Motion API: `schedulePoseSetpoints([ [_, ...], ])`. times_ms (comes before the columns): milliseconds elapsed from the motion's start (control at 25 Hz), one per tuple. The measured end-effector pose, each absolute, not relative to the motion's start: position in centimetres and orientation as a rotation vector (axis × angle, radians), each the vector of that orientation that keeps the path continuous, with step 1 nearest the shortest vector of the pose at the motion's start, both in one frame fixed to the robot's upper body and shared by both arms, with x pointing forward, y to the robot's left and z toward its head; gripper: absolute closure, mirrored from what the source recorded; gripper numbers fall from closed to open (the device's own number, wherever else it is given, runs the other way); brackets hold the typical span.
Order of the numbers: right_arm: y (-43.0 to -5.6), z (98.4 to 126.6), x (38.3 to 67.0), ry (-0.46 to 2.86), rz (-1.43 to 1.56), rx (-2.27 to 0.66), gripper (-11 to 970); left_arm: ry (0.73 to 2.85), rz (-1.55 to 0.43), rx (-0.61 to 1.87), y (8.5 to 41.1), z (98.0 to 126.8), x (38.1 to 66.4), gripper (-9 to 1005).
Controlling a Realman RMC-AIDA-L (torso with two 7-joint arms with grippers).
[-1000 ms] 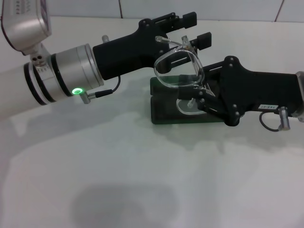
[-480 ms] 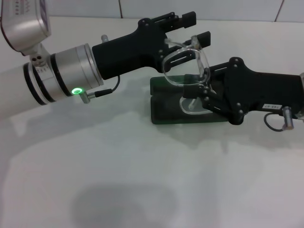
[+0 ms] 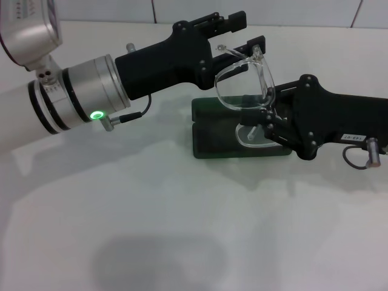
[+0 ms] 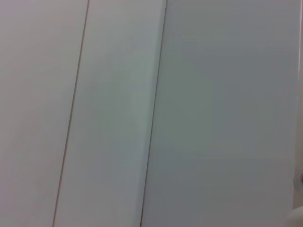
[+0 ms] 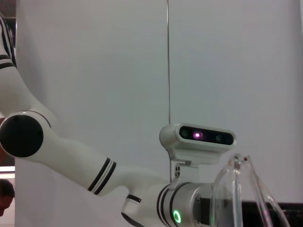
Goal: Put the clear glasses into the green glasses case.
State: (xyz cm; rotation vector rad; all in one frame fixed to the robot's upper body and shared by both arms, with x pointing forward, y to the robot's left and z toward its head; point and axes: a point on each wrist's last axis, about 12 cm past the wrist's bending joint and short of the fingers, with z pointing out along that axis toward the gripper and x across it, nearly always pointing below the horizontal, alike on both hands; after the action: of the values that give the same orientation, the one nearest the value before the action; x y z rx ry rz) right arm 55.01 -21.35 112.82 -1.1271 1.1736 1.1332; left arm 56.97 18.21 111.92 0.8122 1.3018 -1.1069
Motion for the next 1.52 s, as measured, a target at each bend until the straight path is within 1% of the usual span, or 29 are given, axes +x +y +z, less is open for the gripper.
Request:
schedulePoseSetpoints([
  [760,-21.4,112.7,55.5,1.23,1.129,-1.106,837,1.295,-1.097,0.825,18.4,112.0,57.0,377],
  [1200,-22.4,113.3,55.1,1.221,1.124,-1.118,838,1.309,-0.939,0.623,22.7,111.6,57.4,377],
  [1520,-22.3,113.7,55.4,1.23,1.137,-1.123,837,1.308,-0.876,0.533,24.9,111.5,57.2,377],
])
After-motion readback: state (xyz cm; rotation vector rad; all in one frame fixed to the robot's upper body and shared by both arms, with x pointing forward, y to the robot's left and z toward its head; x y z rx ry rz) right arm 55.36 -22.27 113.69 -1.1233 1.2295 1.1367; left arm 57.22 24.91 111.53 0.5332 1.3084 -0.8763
